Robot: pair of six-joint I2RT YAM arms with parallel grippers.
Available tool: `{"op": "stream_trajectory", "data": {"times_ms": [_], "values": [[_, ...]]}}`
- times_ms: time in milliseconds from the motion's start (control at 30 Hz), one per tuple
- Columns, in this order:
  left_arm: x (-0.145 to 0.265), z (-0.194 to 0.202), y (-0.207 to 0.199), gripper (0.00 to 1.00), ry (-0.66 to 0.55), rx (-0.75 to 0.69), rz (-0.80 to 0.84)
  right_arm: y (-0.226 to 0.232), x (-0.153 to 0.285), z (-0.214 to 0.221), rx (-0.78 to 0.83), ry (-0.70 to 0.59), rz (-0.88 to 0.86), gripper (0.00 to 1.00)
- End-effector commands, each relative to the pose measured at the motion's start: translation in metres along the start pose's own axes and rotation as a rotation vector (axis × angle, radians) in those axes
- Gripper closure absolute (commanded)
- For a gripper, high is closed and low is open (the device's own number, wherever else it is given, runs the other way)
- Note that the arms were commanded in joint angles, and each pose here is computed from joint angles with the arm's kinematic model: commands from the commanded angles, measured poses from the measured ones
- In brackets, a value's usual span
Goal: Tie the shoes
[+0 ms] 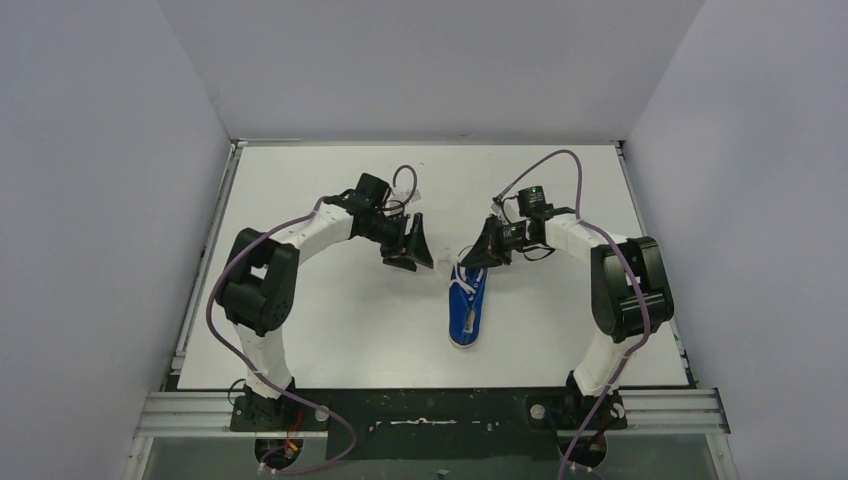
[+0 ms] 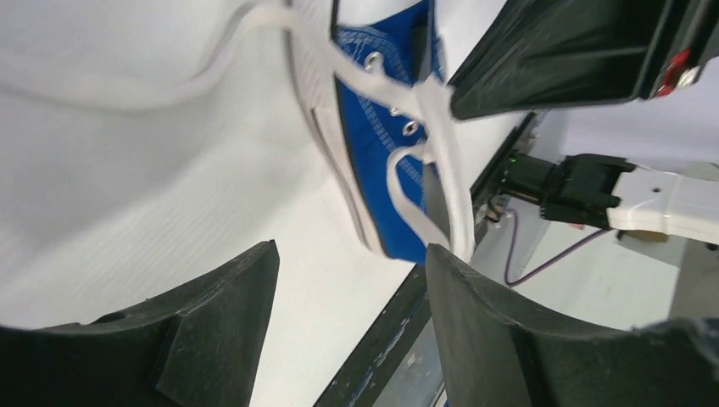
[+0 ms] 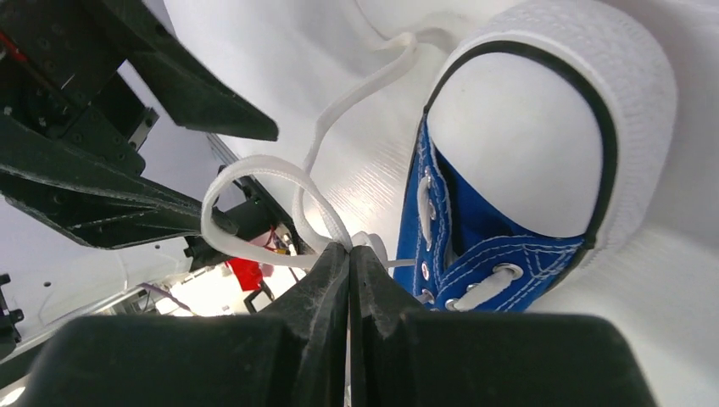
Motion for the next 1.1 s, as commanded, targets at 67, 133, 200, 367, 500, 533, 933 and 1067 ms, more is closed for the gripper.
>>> {"op": "stream_trajectory", "data": {"times_ms": [67, 133, 200, 367, 500, 533, 933, 1067], "values": [[0.044, 0.009, -0.023, 0.42, -0.111, -0.075, -0.167, -0.001, 0.015, -0.013, -0.010, -0.108, 0.015, 1.00], [0.051, 0.012, -0.026, 0.44, -0.131, -0.051, -0.206, -0.001, 0.016, -0.016, -0.012, -0.115, 0.013, 1.00], [0.055, 0.014, -0.031, 0.44, -0.145, -0.019, -0.217, 0.000, 0.016, -0.018, -0.012, -0.115, 0.016, 1.00], [0.022, 0.015, -0.072, 0.45, -0.101, -0.047, 0.020, 0.004, 0.017, -0.022, -0.005, -0.132, 0.013, 1.00], [-0.021, 0.009, -0.075, 0.55, -0.055, -0.042, 0.030, 0.004, 0.017, -0.024, -0.008, -0.136, 0.016, 1.00], [-0.028, 0.005, -0.070, 0.60, -0.059, -0.033, 0.009, 0.003, 0.017, -0.024, -0.012, -0.139, 0.019, 1.00], [-0.060, -0.003, -0.035, 0.87, -0.025, -0.016, -0.133, -0.004, 0.008, -0.021, -0.073, -0.194, 0.062, 1.00], [-0.074, -0.007, -0.038, 0.90, -0.009, -0.024, -0.104, -0.003, 0.003, -0.017, -0.085, -0.186, 0.064, 1.00]]}}
Point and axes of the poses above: each gripper's point midway between its finger pads, its own x axis back along the fingers, its own y axis along the line the jaws close on, z = x × y, the point moved 7 cm from there along x, back along the fingers, and after that the axes turned 4 degrees about x, right-handed, at the moved point
